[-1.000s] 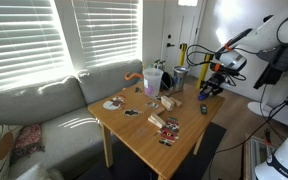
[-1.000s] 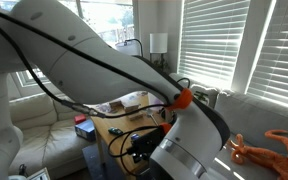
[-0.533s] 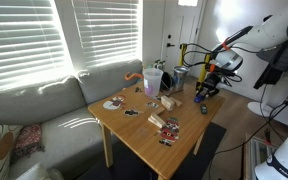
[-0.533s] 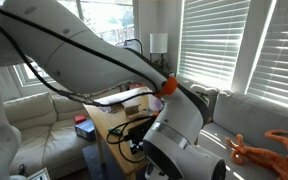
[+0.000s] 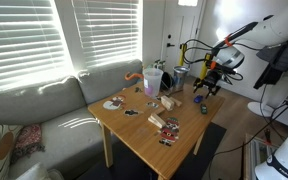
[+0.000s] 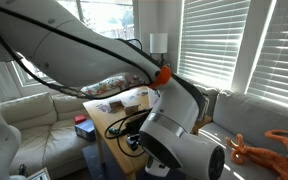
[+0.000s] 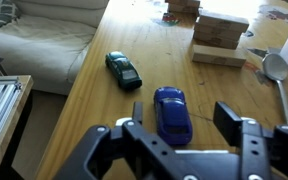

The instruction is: Place the green and blue toy cars upright

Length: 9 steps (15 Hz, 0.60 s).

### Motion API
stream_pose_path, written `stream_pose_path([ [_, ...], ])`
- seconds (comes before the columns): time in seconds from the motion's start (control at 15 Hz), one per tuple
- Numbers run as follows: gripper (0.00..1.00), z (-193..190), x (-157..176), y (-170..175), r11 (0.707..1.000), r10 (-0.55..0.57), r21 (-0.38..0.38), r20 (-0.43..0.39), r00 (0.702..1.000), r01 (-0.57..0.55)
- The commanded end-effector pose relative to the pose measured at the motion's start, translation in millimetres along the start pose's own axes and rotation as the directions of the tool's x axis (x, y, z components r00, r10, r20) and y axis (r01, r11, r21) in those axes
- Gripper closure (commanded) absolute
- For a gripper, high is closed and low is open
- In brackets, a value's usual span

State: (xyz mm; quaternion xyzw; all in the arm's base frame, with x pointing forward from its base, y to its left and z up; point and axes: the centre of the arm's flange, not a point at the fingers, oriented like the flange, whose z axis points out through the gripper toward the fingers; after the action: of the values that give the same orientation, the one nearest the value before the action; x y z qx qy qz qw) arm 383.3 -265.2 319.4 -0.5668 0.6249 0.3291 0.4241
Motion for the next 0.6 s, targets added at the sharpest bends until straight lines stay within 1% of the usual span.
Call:
stream_pose_path([
  [0.0, 0.0, -8.0, -41.1, 13.4, 0.998, -0.065, -0.003, -0.076, 0.995, 0.065],
  [0.13, 0.0, -16.8, -64.5, 15.7, 0.989, -0.144, -0.047, -0.136, 0.98, 0.139],
  [0.2, 0.0, -19.7, -77.6, 16.8, 0.98, -0.19, -0.087, -0.16, 0.969, 0.177],
  [0.27, 0.0, -22.1, -91.2, 18.5, 0.973, -0.221, -0.108, -0.192, 0.956, 0.203],
  [0.4, 0.0, -24.7, -119.7, 19.8, 0.951, -0.29, -0.181, -0.236, 0.927, 0.252],
  [0.53, 0.0, -24.9, -150.7, 22.1, 0.921, -0.363, -0.255, -0.278, 0.89, 0.295],
])
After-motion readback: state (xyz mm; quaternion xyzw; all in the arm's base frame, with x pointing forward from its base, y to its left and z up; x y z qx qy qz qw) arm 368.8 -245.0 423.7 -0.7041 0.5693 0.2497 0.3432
